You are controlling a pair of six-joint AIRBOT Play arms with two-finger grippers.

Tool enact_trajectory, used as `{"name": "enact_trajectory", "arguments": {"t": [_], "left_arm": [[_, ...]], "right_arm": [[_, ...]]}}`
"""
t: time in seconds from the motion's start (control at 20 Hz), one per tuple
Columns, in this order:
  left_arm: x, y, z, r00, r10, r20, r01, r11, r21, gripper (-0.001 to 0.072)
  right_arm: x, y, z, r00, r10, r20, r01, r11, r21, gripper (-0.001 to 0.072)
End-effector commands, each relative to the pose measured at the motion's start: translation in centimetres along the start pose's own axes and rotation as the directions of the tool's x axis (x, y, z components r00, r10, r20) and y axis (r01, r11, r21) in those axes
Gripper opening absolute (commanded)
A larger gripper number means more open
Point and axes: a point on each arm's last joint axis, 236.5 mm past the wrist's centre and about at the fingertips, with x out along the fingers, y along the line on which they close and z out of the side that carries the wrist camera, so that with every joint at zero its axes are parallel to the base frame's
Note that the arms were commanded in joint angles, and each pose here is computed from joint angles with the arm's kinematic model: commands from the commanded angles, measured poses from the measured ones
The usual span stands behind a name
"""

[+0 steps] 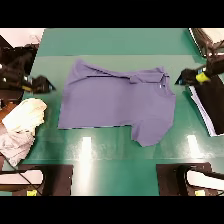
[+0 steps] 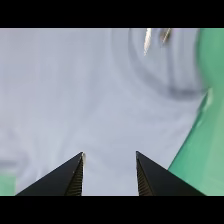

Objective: Fold the shirts.

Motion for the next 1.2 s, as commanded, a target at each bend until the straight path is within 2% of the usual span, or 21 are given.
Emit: {"name": "enact_trajectory", "arguments": {"t": [0.0,0.2,0.5,0.55,0.9,0.95,1.0,1.1,1.15], "left_arm": [[2.4,2.7,-8.3,0.994,0.013,-0.111,-0.024,0.994,-0.106,0.047],[3.7,4.4,-12.6,0.988,-0.002,-0.154,-0.026,0.983,-0.181,0.0471],[4.2,4.5,-13.1,0.987,-0.002,-0.159,-0.027,0.983,-0.184,0.047],[4.6,4.6,-13.5,0.987,-0.003,-0.163,-0.029,0.981,-0.192,0.047],[6.5,4.3,-14.8,0.989,-0.049,-0.143,0.012,0.967,-0.254,0.0467],[6.5,4.2,-14.5,0.99,-0.054,-0.131,0.019,0.966,-0.258,0.0352],[6.6,4.0,-14.0,0.992,-0.062,-0.111,0.03,0.964,-0.265,0.0274],[6.6,3.6,-12.9,0.995,-0.08,-0.063,0.06,0.961,-0.269,0.018],[6.6,3.1,-12.5,0.994,-0.097,-0.049,0.082,0.965,-0.248,0.0025]], "right_arm": [[1.4,1.4,-5.8,0.995,0.068,-0.069,-0.067,0.998,0.021,0.0364],[1.5,1.7,-8.9,0.994,0.068,-0.082,-0.066,0.997,0.028,0.0364],[-0.1,2.3,-9.0,0.998,0.061,-0.019,-0.061,0.998,0.005,0.0359],[-0.3,2.4,-8.9,0.998,0.06,-0.008,-0.06,0.998,0.001,0.0307],[-0.7,2.5,-8.8,0.998,0.056,0.012,-0.056,0.998,-0.005,0.0304],[-0.8,2.4,-8.8,0.999,0.052,0.012,-0.052,0.999,-0.005,0.0304],[-0.8,2.2,-8.8,0.999,0.047,0.01,-0.047,0.999,-0.003,0.0304],[-0.9,1.5,-8.7,0.999,0.041,0.016,-0.041,0.999,0.018,0.0305],[-1.1,0.9,-8.7,0.999,0.035,0.022,-0.036,0.999,0.038,0.0306]]}}
